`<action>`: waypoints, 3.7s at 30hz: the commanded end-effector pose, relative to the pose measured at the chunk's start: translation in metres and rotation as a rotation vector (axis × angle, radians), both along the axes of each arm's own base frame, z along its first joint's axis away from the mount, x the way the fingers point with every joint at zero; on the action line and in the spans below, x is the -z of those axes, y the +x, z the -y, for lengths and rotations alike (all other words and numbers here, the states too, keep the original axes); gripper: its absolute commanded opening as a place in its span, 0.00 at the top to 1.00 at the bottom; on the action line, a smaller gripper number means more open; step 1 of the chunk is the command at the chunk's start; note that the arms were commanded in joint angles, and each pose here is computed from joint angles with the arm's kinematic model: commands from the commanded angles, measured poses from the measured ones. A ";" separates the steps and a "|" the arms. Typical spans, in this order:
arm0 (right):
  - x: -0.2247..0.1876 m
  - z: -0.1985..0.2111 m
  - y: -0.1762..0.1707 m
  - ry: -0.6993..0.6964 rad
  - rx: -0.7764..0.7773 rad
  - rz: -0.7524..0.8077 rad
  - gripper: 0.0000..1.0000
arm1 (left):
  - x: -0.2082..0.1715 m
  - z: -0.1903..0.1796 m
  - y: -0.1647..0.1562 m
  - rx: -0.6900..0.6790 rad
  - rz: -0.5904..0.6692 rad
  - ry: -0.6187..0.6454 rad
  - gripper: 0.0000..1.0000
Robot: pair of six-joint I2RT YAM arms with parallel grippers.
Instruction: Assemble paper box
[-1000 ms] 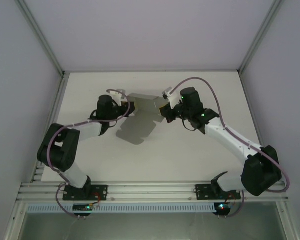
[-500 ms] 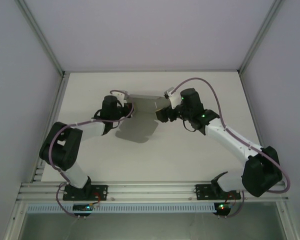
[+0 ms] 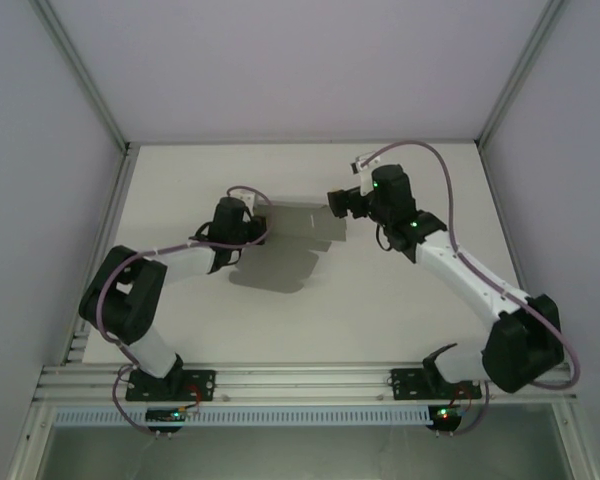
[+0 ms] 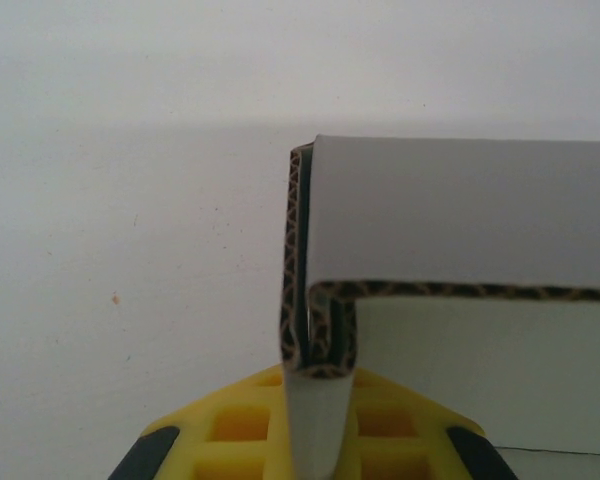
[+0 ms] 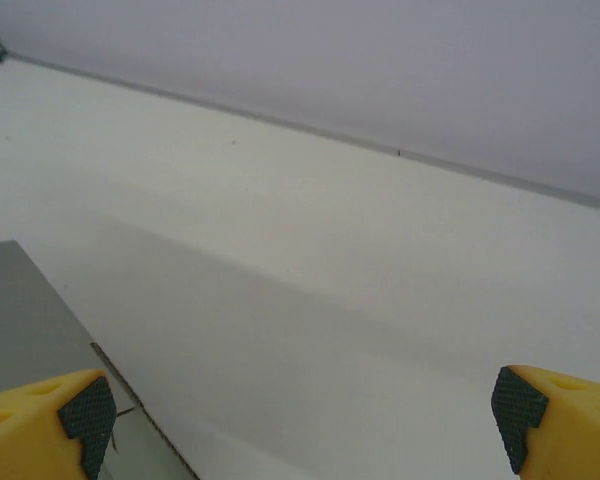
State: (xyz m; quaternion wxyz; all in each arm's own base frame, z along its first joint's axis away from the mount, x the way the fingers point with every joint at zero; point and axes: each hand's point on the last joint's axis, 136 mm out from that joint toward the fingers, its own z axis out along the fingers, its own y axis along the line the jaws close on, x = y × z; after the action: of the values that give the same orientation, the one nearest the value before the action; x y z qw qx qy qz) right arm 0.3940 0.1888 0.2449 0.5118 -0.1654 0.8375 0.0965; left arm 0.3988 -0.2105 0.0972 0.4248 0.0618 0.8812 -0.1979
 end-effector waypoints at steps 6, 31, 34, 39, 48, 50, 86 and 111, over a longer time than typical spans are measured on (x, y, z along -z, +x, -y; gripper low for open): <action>0.035 -0.029 0.012 -0.002 -0.082 -0.111 0.01 | -0.019 0.007 0.001 -0.001 0.013 -0.045 1.00; 0.088 -0.093 0.012 0.043 -0.134 -0.117 0.01 | -0.035 0.028 0.008 0.036 -0.005 -0.110 1.00; 0.077 -0.083 0.021 0.005 -0.051 -0.061 0.01 | -0.034 0.026 0.009 0.021 -0.007 -0.097 1.00; 0.060 -0.070 0.004 -0.037 -0.070 -0.063 0.01 | -0.023 0.017 0.014 -0.032 -0.027 -0.066 1.00; 0.061 0.001 -0.059 -0.141 0.037 -0.169 0.01 | -0.024 0.001 0.018 -0.079 -0.025 -0.031 1.00; 0.073 0.015 -0.071 -0.142 0.067 -0.225 0.01 | -0.027 0.000 0.018 -0.076 -0.014 -0.027 1.00; 0.092 -0.056 -0.005 0.216 -0.121 -0.270 0.01 | -0.033 0.033 0.008 0.120 -0.042 -0.151 1.00; 0.095 -0.046 -0.010 -0.053 0.005 -0.133 0.01 | -0.031 0.021 0.012 0.024 -0.093 -0.194 1.00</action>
State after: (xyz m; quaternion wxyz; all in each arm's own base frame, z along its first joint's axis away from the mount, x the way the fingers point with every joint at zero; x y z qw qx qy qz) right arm 0.3941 0.2468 0.1345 0.4515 -0.1607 0.8737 0.0838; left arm 0.4026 -0.2261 0.1047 0.3643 0.0253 0.8916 -0.2678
